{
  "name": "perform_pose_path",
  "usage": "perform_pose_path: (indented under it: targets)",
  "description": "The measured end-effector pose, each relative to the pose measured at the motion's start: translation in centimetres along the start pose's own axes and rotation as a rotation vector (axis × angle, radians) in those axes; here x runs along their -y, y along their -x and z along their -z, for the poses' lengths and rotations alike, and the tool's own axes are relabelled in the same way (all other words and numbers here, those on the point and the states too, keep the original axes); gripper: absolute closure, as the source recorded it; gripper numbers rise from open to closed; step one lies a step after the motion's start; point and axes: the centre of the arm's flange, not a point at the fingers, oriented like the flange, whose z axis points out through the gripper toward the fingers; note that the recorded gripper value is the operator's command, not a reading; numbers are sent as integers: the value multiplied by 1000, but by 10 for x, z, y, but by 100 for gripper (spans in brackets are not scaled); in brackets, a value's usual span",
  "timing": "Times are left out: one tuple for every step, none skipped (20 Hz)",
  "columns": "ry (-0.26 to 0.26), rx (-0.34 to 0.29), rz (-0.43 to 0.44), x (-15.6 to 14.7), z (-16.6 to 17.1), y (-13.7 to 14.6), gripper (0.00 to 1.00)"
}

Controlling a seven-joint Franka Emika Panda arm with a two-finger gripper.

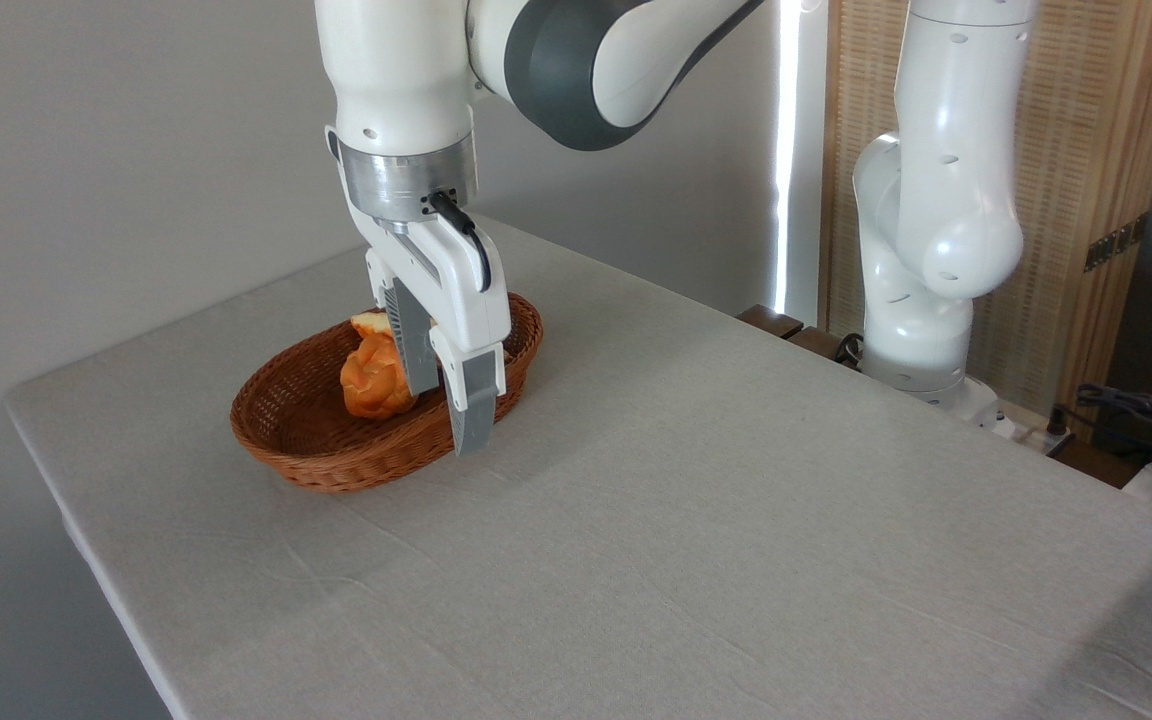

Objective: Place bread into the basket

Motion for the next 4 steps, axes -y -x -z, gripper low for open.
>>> perform_pose_path:
  targets:
    - [-17,21,2,1,-1,0,0]
    - [-40,45,1,3,-2,0,0]
    - [-63,66,7,5,-1,-1,0]
    - [-83,77,21,7,1,-2,0]
